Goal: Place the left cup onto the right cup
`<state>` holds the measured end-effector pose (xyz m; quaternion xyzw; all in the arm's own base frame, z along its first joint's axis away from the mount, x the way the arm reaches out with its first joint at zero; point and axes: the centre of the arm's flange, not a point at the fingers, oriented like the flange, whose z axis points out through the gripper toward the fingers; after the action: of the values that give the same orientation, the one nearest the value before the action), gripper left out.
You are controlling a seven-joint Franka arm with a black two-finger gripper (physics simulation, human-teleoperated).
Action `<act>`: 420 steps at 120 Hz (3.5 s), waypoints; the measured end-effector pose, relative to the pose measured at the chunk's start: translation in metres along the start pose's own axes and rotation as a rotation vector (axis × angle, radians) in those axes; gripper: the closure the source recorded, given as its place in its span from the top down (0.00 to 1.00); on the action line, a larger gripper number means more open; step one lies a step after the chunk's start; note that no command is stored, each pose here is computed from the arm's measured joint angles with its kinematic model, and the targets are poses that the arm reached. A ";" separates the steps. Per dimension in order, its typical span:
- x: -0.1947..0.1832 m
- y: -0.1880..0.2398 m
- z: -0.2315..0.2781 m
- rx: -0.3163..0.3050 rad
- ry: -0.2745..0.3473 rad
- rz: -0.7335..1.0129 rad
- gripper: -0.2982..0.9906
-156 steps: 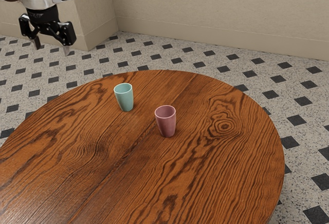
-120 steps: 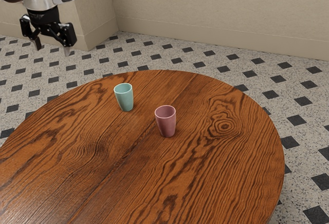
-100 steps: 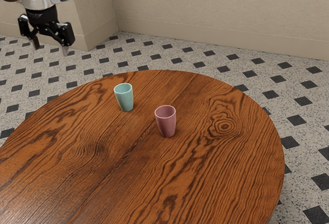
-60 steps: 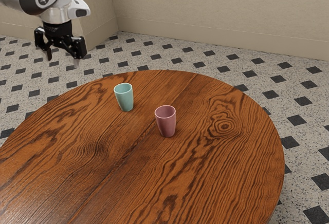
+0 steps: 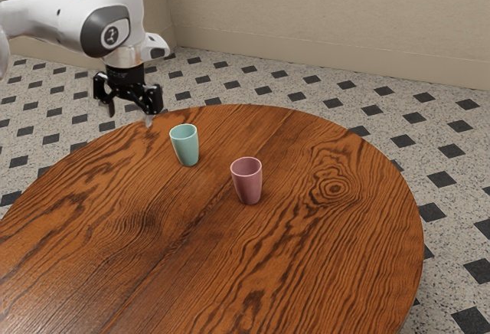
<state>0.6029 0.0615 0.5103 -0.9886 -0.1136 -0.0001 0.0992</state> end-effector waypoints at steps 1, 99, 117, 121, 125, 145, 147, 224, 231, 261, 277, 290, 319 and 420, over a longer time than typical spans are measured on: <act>0.001 0.001 0.001 0.000 0.001 0.000 0.77; 0.072 0.046 0.080 -0.064 0.099 -0.005 0.77; 0.085 0.047 0.094 -0.084 0.101 -0.016 0.77; 0.088 0.049 0.095 -0.087 0.103 -0.015 0.77; 0.091 0.051 0.098 -0.089 0.105 -0.013 0.77; 0.101 0.058 0.109 -0.101 0.106 -0.006 0.77; 0.103 0.059 0.110 -0.102 0.106 -0.005 0.77; 0.147 0.044 0.137 -0.134 0.143 0.005 0.77; 0.151 0.045 0.140 -0.141 0.146 0.009 0.77; 0.160 0.048 0.146 -0.160 0.159 0.030 0.77; 0.165 0.053 0.146 -0.163 0.174 0.043 0.77; 0.167 0.054 0.151 -0.165 0.179 0.049 0.77; 0.170 0.046 0.169 -0.174 0.173 0.042 0.77; 0.179 0.045 0.190 -0.181 0.201 0.048 0.77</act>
<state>0.7831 0.0959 0.3194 -0.9909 -0.0790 -0.1071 0.0205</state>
